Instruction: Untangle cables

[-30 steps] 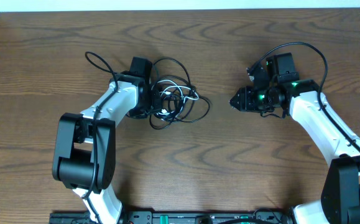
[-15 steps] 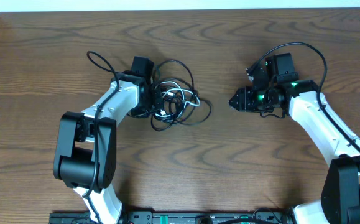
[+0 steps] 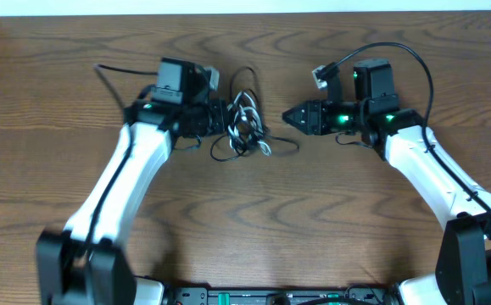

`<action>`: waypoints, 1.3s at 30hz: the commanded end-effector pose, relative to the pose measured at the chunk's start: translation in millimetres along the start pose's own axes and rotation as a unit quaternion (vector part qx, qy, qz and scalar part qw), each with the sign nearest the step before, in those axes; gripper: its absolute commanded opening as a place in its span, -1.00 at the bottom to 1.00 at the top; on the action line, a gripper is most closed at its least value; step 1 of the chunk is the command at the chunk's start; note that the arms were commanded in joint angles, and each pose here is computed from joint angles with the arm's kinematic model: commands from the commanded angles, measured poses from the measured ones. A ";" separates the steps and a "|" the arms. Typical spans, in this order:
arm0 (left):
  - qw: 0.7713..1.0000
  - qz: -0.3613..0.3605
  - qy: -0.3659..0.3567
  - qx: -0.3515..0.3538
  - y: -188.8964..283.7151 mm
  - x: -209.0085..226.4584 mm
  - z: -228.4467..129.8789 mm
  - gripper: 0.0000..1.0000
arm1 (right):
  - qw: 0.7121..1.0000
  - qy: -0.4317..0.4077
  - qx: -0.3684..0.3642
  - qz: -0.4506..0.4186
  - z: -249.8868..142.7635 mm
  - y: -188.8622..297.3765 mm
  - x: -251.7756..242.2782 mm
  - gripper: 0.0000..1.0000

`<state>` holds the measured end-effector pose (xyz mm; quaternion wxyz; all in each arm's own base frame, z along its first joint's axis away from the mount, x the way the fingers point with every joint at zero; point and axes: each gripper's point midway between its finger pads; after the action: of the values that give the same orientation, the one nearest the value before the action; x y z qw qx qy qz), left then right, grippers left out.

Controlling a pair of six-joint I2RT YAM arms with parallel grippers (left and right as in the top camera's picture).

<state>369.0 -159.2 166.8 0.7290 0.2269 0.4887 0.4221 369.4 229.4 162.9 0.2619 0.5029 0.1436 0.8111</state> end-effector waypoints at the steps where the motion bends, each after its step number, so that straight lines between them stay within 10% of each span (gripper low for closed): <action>1: 0.998 -0.049 -0.033 -0.018 22.3 -28.4 5.5 -0.85 | 0.999 0.010 0.007 0.037 -2.4 -4.3 29.6 -0.13; 39: 0.974 -0.218 0.063 0.027 39.4 -96.5 0.0 -0.85 | 0.997 0.060 -0.051 -0.028 6.0 -40.2 51.1 -0.02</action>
<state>347.0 -205.9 229.9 0.7590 0.1239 0.5625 0.3036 361.4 294.4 180.8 0.2646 0.4473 0.1328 0.8440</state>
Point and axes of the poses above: each gripper's point midway between its finger pads, its own y axis back along the fingers, its own x axis along the line the jaws close on, z = x × y, and after that the axes turned 2 degrees about -y, right-handed
